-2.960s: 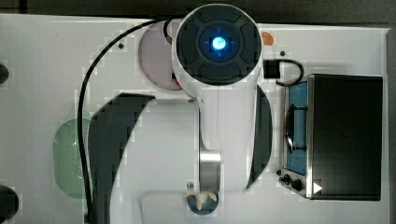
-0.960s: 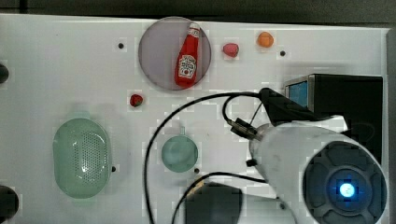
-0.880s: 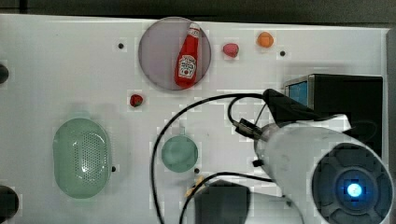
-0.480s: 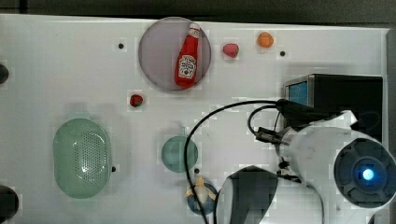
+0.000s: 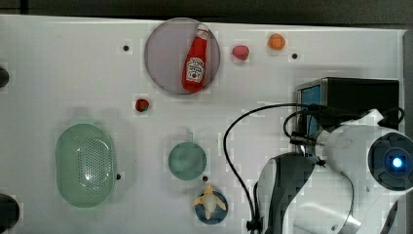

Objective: Flap open oven.

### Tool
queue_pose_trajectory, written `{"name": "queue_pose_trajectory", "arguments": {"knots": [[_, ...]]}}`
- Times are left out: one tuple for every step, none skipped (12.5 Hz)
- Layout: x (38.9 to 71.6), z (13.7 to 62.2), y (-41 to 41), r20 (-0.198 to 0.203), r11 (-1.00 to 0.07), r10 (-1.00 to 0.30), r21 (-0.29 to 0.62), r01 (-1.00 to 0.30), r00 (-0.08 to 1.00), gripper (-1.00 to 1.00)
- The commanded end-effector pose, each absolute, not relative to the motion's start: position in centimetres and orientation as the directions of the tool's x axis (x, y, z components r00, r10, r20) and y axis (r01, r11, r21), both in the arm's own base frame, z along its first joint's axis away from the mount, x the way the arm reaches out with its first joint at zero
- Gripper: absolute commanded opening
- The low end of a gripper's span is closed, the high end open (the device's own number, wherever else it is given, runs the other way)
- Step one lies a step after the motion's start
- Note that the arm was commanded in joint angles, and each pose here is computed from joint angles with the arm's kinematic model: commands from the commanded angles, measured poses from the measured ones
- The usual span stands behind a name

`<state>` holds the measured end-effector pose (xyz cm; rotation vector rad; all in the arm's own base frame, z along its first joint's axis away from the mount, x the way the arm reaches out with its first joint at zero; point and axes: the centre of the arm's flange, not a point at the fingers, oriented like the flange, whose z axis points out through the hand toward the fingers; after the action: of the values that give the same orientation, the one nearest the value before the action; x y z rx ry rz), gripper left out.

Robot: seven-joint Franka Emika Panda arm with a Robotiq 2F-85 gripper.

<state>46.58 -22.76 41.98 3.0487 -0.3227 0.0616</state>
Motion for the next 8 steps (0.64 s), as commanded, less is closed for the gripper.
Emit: {"name": "queue_pose_trajectory", "arguments": {"knots": [[46.3, 40.8, -25.0, 0.063, -0.982, -0.157, 0.095, -0.163, 0.986, -0.65], [46.6, 39.9, -25.3, 0.062, -0.981, -0.159, 0.104, -0.164, 0.985, -0.65], [46.9, 39.1, -25.3, 0.061, -0.98, -0.157, 0.112, -0.163, 0.986, -0.65], [47.3, 38.3, -25.5, 0.062, -0.979, -0.155, 0.122, -0.162, 0.986, -0.65], [47.5, 37.3, -25.7, 0.057, -0.978, -0.155, 0.13, -0.161, 0.986, -0.65], [47.6, 36.3, -25.8, 0.044, -0.978, -0.157, 0.136, -0.161, 0.987, -0.65], [47.7, 35.3, -26.0, 0.034, -0.977, -0.157, 0.142, -0.16, 0.987, -0.65], [47.8, 34.5, -26.0, 0.023, -0.977, -0.156, 0.147, -0.157, 0.988, -0.65]]}}
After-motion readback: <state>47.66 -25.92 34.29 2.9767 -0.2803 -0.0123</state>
